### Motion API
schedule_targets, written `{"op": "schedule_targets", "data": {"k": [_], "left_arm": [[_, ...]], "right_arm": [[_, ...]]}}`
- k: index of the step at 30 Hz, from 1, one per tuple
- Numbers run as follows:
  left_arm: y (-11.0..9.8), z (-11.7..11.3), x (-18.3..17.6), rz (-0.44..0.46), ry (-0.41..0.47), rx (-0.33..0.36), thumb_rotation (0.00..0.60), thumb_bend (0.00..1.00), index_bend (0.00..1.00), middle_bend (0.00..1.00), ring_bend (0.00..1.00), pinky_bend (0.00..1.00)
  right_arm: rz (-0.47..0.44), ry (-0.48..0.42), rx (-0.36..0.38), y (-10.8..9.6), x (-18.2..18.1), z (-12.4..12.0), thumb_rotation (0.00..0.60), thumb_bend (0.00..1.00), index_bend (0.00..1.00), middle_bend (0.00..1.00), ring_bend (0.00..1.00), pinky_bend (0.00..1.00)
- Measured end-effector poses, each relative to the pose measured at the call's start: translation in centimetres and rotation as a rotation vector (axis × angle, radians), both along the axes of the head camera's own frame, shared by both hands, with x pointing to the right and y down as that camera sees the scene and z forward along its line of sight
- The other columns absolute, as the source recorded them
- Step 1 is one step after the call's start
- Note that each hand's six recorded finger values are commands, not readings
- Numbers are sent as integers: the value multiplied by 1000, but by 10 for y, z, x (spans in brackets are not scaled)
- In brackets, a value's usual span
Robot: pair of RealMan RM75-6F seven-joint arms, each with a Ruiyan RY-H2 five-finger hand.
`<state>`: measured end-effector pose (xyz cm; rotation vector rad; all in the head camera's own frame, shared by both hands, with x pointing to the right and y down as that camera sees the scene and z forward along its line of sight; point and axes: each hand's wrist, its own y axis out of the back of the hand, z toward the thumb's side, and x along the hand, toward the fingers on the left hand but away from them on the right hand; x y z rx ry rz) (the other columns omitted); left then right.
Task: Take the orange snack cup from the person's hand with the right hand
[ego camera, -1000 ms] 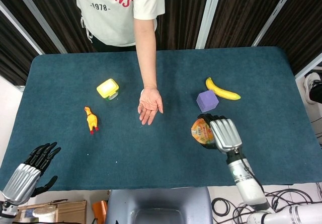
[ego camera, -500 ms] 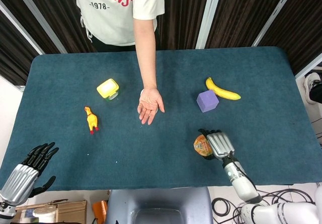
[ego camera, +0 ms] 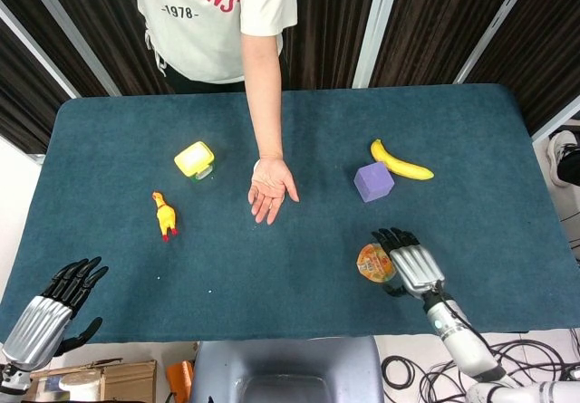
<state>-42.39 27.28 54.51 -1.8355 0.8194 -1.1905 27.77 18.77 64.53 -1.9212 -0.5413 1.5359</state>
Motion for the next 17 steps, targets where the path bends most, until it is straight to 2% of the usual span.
{"op": "schedule_targets", "data": {"k": [3,6,9,11,14,17], "left_arm": [[0,-2,-1,-7,0,6,600,361,0,0,0,117],[1,-3,-3,-13,0,9,600,361,0,0,0,117],[0,-3,-2,-15,1,11,600,362,0,0,0,117],[0,-3,-3,-17,0,12,600,362,0,0,0,117],[0,-4,-2,-14,1,14,600,363,0,0,0,117],[0,-4,-1,-13,1,16,600,362,0,0,0,116]], "right_arm": [[17,3,100,-1,16,-26,600,152,0,2,0,30],[72,34,227,5,44,-56,600,152,0,0,0,0],[171,81,363,21,82,-88,600,152,0,0,0,0],[252,114,454,39,112,-109,600,151,0,0,0,0],[321,167,536,70,147,-132,600,151,0,0,0,0],[319,157,553,80,155,-138,600,151,0,0,0,0]]}}
